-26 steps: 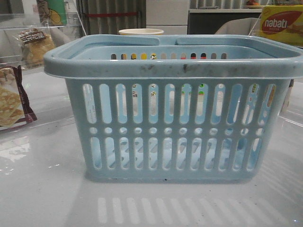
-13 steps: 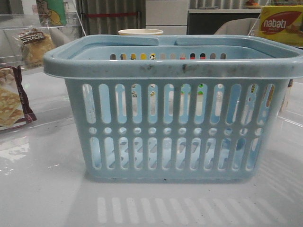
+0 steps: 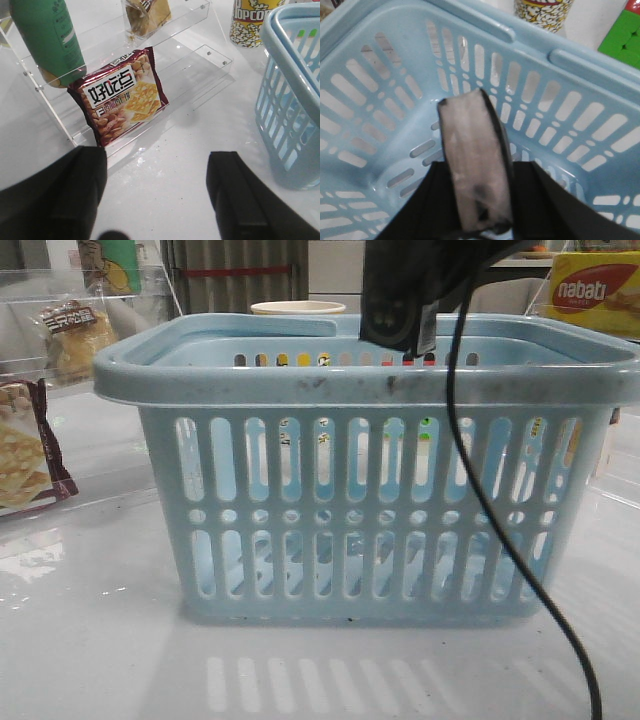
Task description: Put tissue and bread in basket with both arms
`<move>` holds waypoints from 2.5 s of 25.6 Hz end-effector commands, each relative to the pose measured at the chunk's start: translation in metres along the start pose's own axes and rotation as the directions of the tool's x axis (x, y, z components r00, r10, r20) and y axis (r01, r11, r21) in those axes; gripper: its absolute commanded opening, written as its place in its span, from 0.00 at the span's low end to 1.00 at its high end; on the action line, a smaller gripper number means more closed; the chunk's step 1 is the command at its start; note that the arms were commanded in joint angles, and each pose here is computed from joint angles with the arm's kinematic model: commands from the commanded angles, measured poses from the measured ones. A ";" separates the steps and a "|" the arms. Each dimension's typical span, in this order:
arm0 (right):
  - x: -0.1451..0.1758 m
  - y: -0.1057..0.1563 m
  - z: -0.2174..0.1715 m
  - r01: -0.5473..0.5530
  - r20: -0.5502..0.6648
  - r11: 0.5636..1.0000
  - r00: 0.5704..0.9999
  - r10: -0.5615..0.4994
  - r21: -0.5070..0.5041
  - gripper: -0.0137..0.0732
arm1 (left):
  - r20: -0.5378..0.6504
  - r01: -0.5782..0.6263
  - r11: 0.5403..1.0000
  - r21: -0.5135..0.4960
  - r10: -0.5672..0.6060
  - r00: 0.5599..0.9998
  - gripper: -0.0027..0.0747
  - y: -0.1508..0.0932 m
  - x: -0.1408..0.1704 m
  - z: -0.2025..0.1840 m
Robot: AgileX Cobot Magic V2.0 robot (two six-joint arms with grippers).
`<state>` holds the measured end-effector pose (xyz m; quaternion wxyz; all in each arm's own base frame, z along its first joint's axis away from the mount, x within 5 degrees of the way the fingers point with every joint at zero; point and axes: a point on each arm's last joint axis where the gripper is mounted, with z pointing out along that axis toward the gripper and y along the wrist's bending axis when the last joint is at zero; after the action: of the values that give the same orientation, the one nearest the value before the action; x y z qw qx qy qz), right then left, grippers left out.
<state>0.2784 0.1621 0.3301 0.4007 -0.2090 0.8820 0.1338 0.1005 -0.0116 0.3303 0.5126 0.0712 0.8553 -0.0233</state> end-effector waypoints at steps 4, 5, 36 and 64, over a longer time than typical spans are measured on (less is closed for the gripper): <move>-0.020 0.000 -0.014 0.036 0.151 0.999 0.988 -0.038 0.015 0.86 | 0.106 0.019 1.000 0.001 -0.019 0.994 0.66 0.000 -0.016 -0.004; -0.021 0.000 -0.021 0.039 0.162 0.999 0.986 -0.041 0.017 0.83 | 0.109 0.027 1.000 0.007 -0.028 0.994 0.66 0.000 -0.016 -0.004; 0.044 -0.001 -0.149 0.050 0.363 0.999 0.930 -0.054 0.020 0.79 | 0.004 0.034 0.999 0.018 -0.034 0.999 0.86 0.014 -0.107 0.143; 0.044 -0.001 -0.148 0.050 0.360 0.999 0.931 -0.054 0.021 0.79 | 0.069 -0.007 0.999 -0.032 0.010 0.998 0.46 0.031 -0.147 0.327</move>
<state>0.1565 0.0904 0.3752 0.5156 -0.2064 0.8183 0.1481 0.4617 -0.0333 0.2574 0.4631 0.0718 0.8833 -0.0144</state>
